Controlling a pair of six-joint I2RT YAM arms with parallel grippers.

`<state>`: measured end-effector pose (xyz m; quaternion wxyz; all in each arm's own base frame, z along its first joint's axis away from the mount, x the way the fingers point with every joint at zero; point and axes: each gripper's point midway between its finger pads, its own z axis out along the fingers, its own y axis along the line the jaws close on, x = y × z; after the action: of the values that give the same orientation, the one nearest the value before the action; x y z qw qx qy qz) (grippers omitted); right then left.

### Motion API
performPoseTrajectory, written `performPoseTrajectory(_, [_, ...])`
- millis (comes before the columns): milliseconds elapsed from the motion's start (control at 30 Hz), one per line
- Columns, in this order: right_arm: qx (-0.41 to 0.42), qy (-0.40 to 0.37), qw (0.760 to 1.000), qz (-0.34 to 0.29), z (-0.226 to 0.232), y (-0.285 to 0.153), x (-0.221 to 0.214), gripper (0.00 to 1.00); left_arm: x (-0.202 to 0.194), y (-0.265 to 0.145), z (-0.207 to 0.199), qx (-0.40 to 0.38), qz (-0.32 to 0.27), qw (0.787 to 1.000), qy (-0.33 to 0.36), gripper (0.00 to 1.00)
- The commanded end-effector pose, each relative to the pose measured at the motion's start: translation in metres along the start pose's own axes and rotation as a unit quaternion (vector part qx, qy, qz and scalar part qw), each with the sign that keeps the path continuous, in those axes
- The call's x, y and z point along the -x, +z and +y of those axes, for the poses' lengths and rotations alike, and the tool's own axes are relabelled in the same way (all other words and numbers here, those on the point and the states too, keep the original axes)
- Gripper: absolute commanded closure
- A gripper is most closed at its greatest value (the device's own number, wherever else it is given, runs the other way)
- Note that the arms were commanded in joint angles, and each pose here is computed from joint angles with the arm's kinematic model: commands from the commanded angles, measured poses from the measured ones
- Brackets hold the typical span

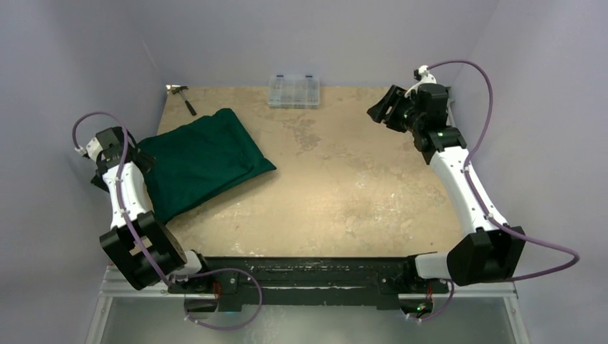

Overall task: Open and lay out the surgical kit
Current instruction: Move the surgical kit at the center of the board.

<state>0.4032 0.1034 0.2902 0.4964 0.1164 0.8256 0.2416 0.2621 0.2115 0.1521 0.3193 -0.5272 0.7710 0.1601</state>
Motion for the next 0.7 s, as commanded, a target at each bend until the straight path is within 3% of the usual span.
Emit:
performPoseTrajectory(0, [-0.007,0.006,1.0,0.002,-0.001,0.008,0.002,0.38,-0.014,0.018,-0.006,-0.011,0.01,0.999,-0.031,0.04])
performPoseTrajectory(267, [-0.004,0.009,1.0,0.02,-0.003,0.018,-0.005,0.42,-0.028,0.041,-0.026,-0.075,-0.005,0.997,-0.033,0.17])
performPoseTrajectory(400, [0.001,0.006,1.0,0.031,-0.004,0.02,-0.012,0.44,-0.045,0.047,-0.045,-0.13,0.021,0.991,-0.029,0.32])
performPoseTrajectory(667, [0.029,-0.004,0.998,0.052,-0.003,0.034,-0.028,0.52,-0.077,0.037,-0.063,-0.185,0.067,0.98,-0.034,0.36])
